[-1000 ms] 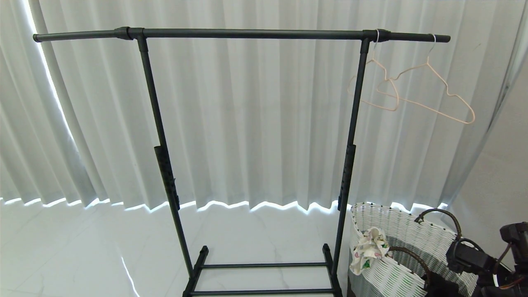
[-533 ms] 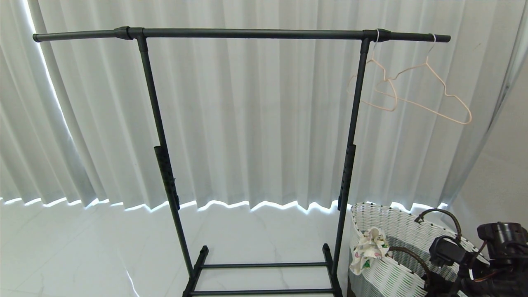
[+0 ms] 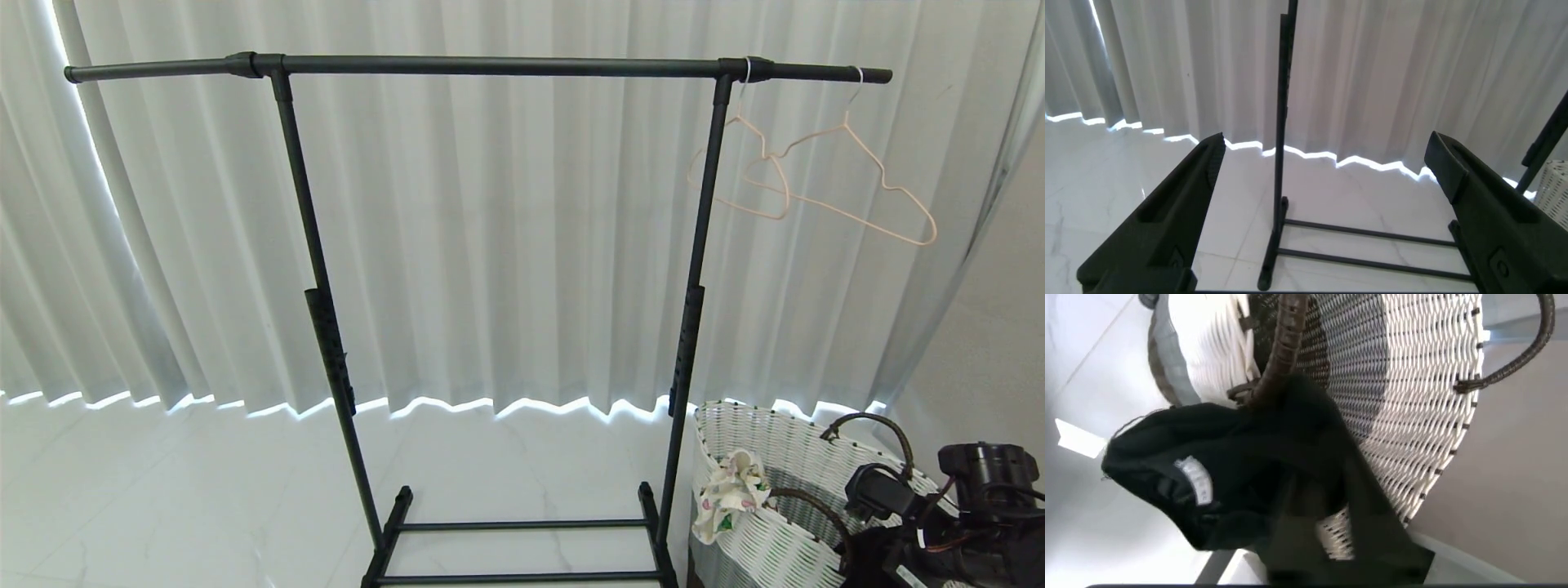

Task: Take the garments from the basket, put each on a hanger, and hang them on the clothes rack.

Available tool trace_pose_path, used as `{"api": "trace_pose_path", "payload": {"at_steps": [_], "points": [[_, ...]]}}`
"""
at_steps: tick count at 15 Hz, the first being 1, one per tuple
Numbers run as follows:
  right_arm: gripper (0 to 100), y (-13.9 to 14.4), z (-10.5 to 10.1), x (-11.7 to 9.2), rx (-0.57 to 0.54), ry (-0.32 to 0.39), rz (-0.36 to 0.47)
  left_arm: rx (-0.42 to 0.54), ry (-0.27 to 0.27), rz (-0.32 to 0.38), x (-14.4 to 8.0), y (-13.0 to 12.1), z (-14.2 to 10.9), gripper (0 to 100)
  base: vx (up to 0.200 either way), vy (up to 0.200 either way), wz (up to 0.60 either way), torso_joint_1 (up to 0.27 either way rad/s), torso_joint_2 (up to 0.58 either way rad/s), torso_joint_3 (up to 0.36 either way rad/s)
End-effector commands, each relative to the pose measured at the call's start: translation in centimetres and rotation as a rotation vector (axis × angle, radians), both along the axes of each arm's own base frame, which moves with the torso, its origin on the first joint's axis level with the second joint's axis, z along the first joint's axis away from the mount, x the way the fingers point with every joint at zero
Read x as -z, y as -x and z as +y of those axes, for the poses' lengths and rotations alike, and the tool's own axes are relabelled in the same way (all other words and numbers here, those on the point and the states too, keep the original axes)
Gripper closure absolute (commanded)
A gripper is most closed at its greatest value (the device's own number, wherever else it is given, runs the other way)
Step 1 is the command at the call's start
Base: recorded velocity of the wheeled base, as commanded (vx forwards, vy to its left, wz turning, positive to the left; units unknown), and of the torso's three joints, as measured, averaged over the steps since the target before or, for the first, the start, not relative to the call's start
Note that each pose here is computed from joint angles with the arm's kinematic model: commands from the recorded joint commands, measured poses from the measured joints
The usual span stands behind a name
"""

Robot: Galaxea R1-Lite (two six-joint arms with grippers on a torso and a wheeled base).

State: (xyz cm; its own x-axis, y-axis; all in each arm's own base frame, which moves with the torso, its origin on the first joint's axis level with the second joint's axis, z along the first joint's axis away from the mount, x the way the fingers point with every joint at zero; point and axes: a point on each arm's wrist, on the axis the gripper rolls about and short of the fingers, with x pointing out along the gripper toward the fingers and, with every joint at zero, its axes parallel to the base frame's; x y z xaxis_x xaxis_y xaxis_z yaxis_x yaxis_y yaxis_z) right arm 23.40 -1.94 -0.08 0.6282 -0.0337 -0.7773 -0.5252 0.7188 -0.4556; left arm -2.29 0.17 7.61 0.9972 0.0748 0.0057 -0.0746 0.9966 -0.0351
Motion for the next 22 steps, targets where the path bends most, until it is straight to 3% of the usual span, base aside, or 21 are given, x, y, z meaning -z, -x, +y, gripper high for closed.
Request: {"api": "trace_pose_path", "payload": {"at_steps": [1, 4, 6, 8, 9, 11, 14, 18, 22], "points": [[100, 0.4, 0.1, -0.7, -0.002, 0.0, -0.026, 0.0, 0.001, 0.001, 0.0, 0.0, 0.0, 0, 0.0, 0.0, 0.0, 0.0, 0.0, 0.0], [100, 2.0, 0.3, -3.2, 0.019, -0.018, -0.116, 0.001, 0.001, 0.0, 0.0, 0.0, 0.0, 0, 0.0, 0.0, 0.0, 0.0, 0.0, 0.0], [100, 3.0, 0.3, -5.7, 0.044, -0.036, -0.221, 0.001, 0.001, 0.0, 0.0, 0.0, 0.0, 0, 0.0, 0.0, 0.0, 0.0, 0.0, 0.0], [100, 4.7, 0.4, -9.9, 0.052, -0.041, -0.335, 0.001, 0.001, 0.0, 0.0, 0.0, 0.0, 0, 0.0, 0.0, 0.0, 0.0, 0.0, 0.0], [100, 5.2, 0.5, -11.2, 0.058, -0.047, -0.347, 0.0, 0.001, 0.0, 0.0, 0.0, 0.0, 0, 0.0, 0.0, 0.0, 0.0, 0.0, 0.0], [100, 8.1, 1.1, -17.9, 0.083, -0.109, -0.312, 0.001, -0.001, 0.0, 0.0, 0.0, 0.0, 0, 0.0, 0.0, 0.0, 0.0, 0.0, 0.0], [100, 13.0, 2.2, -24.4, 0.059, -0.164, -0.261, 0.0, 0.001, 0.0, 0.0, 0.0, 0.0, 0, 0.0, 0.0, 0.0, 0.0, 0.0, 0.0], [100, 15.2, 3.3, -27.9, -0.082, -0.18, -0.289, 0.0, 0.002, -0.001, 0.0, 0.0, 0.0, 0, -0.05, 0.0, 0.0, -0.001, 0.0, 0.002], [100, 14.1, 4.6, -28.3, -0.193, -0.19, -0.262, 0.0, 0.002, -0.001, 0.0, 0.0, 0.0, 0, -0.2, 0.0, 0.0, 0.002, 0.0, 0.002]]}}
